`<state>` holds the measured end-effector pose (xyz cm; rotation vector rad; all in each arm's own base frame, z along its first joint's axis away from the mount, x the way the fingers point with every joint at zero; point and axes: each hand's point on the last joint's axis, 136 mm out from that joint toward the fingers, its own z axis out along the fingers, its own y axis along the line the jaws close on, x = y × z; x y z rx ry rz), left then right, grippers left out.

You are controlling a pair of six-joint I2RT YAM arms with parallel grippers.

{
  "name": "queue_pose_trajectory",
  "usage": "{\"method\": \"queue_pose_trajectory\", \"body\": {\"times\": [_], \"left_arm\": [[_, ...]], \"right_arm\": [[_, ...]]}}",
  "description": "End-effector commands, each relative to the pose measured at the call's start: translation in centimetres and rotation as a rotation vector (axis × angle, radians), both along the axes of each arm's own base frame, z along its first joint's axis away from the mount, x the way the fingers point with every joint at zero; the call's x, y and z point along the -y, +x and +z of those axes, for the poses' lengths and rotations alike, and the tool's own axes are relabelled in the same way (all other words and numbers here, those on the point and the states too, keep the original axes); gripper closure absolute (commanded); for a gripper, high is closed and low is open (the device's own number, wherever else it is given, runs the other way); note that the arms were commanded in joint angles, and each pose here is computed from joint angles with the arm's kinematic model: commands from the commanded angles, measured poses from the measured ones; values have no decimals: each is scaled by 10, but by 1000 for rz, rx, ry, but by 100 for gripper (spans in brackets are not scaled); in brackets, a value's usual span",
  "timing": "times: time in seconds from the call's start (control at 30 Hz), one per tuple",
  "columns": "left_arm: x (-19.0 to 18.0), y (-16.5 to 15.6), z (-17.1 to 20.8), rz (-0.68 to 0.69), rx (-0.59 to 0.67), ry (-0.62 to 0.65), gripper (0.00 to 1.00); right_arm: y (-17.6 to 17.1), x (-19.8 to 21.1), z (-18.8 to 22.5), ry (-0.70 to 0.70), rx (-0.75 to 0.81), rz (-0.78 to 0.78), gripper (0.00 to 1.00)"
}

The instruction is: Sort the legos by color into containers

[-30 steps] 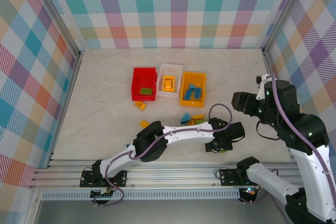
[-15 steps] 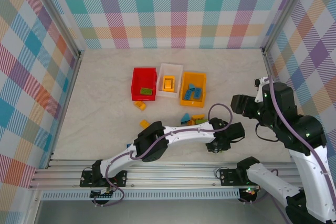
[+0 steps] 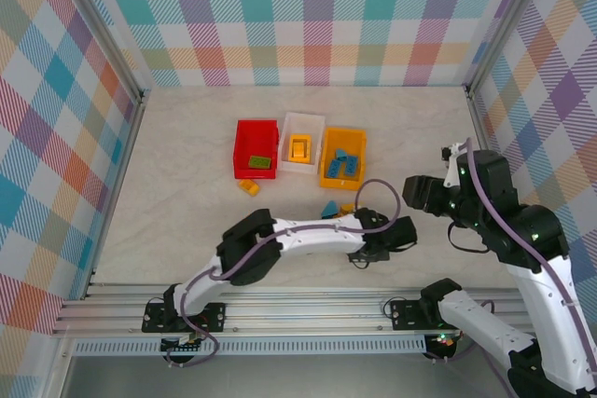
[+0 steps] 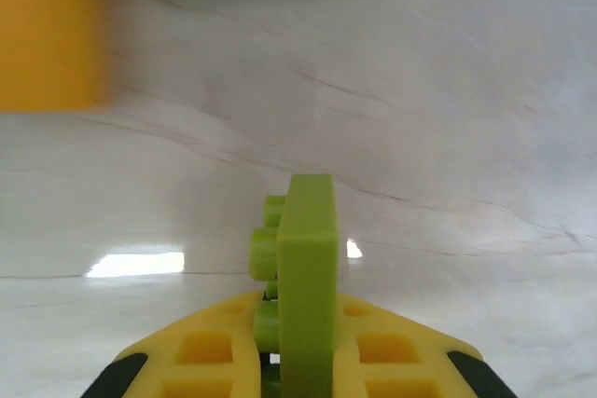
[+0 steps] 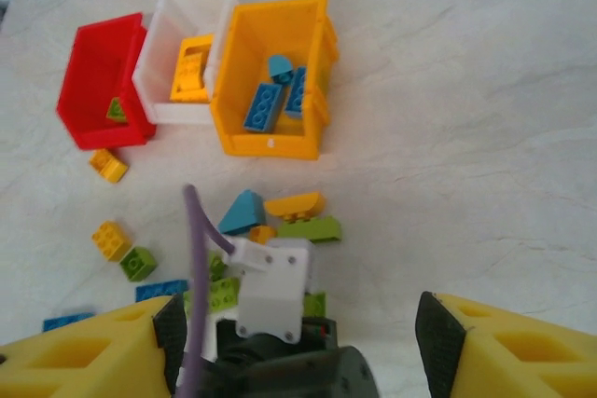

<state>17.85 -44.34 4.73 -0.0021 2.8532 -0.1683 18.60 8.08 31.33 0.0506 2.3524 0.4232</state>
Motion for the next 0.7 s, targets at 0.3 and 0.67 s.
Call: {"method": "queue_pose_trajectory", "body": {"times": [0.3, 0.67], "left_arm": [[-218, 160, 132, 109, 180, 32, 96], [-300, 289, 102, 129, 201, 115, 96]], "right_arm": [[16, -135, -25, 94, -8, 405, 39], [54, -233, -56, 120, -2, 479, 38]]}}
